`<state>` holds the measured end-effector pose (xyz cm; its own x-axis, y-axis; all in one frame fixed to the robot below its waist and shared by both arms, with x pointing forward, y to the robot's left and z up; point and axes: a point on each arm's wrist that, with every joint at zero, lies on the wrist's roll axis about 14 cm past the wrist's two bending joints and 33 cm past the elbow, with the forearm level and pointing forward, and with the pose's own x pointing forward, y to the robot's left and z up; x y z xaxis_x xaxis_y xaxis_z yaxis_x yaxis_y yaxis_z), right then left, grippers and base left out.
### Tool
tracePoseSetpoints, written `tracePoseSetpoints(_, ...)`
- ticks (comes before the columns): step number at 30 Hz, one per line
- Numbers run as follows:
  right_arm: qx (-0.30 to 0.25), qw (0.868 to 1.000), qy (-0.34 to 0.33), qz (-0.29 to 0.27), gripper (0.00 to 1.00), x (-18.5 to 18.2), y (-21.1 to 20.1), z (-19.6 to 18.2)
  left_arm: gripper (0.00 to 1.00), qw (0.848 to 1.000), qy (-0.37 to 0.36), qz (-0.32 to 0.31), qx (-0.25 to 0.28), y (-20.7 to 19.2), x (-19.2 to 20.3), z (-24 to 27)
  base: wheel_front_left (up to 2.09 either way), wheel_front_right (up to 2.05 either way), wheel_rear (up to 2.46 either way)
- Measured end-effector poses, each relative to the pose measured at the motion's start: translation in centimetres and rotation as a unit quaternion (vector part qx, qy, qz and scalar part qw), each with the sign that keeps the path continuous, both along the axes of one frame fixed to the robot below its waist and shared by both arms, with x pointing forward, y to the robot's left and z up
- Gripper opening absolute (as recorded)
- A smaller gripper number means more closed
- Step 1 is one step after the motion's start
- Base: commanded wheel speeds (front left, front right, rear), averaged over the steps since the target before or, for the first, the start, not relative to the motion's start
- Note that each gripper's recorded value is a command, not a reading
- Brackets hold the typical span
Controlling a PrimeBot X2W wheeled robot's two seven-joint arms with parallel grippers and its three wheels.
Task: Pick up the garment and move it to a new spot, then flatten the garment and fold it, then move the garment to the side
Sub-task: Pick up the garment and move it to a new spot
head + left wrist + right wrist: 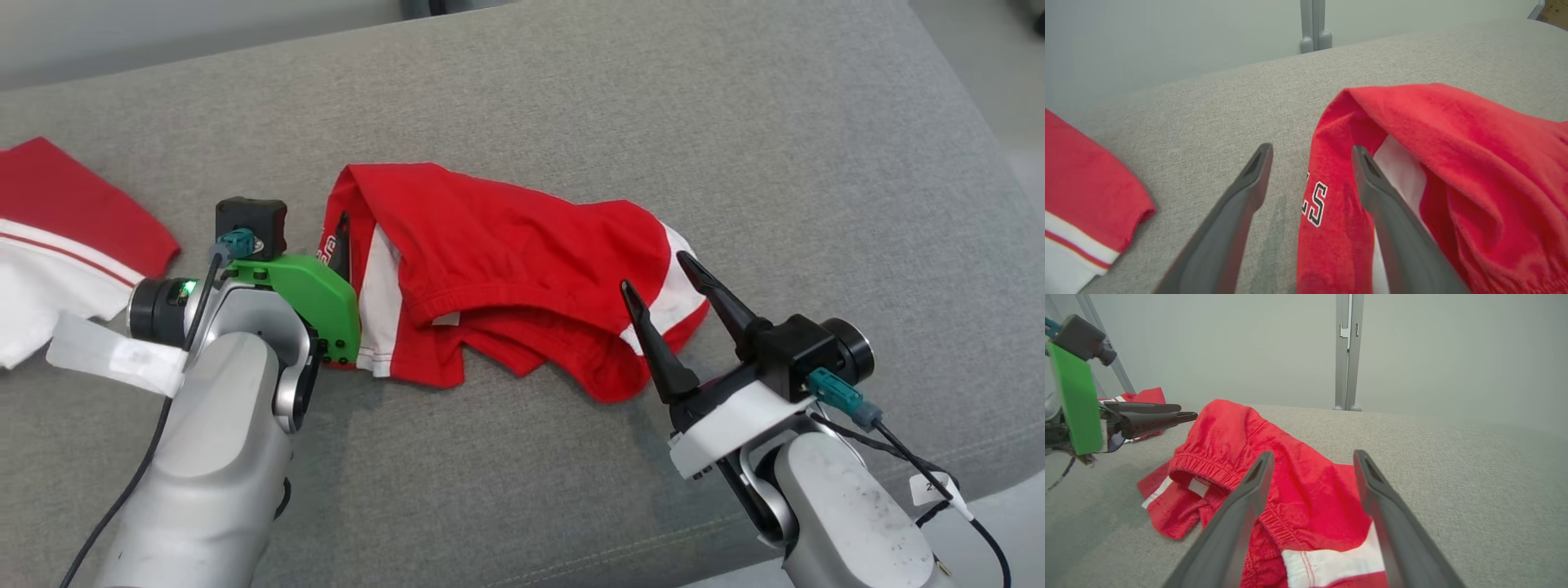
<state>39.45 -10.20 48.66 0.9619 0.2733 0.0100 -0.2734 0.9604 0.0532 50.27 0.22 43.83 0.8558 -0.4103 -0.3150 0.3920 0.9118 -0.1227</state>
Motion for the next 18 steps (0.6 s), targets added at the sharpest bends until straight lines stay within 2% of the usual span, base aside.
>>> tracePoseSetpoints(8,0.020,0.996,0.031,0.077,1.00,-0.8,4.5,-1.7,1.00,0.997,-0.060,0.040,-0.041,2.8,-0.4,3.3,0.00,0.00,0.00)
tracePoseSetpoints(18,0.031,0.985,0.081,0.146,1.00,-1.6,8.8,-4.3,1.00,0.985,-0.088,0.120,-0.083,8.1,-4.8,3.3,0.00,0.00,0.00)
